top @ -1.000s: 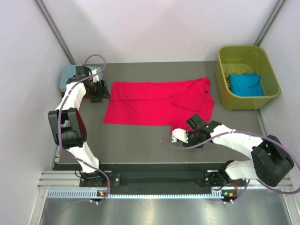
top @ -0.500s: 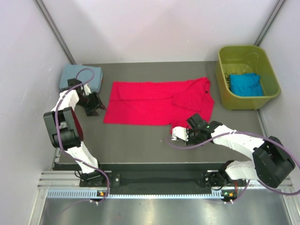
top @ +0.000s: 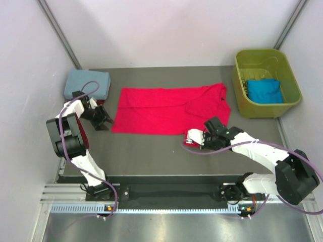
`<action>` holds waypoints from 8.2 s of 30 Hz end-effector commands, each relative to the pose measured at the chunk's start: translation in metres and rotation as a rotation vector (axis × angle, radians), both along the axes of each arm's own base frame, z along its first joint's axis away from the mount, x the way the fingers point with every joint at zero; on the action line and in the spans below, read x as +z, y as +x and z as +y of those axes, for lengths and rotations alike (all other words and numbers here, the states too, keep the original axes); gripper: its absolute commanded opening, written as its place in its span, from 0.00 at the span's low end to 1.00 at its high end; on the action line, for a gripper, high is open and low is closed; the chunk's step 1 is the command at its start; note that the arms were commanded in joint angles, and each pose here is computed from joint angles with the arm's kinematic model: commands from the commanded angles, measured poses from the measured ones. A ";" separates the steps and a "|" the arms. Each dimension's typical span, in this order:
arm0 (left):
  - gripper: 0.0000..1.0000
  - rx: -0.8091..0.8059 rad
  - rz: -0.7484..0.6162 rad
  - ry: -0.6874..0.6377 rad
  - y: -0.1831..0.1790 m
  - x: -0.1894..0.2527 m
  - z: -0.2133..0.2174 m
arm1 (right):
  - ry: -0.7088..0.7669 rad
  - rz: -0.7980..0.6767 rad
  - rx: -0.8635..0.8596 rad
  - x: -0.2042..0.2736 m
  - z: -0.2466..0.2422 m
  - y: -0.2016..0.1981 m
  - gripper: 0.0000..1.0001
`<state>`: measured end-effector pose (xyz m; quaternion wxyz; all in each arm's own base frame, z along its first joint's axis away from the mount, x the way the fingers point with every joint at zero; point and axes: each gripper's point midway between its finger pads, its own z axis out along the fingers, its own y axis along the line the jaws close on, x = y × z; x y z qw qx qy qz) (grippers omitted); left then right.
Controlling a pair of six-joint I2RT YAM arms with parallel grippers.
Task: Fold and stack the t-shirts
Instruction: Fold the tshirt
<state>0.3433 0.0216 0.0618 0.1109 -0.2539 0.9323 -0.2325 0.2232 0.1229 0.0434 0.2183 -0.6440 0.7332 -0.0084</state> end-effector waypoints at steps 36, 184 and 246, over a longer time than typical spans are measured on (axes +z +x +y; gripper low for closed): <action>0.00 -0.056 -0.034 -0.036 0.015 0.014 0.000 | 0.162 -0.217 -0.244 0.081 -0.018 0.069 0.00; 0.00 -0.452 0.011 0.171 0.040 -0.012 -0.065 | 0.776 0.415 -1.350 -0.024 -0.030 0.256 0.61; 0.43 -0.590 0.059 0.332 0.023 -0.032 -0.086 | 0.932 0.450 -1.426 0.022 -0.021 0.236 0.61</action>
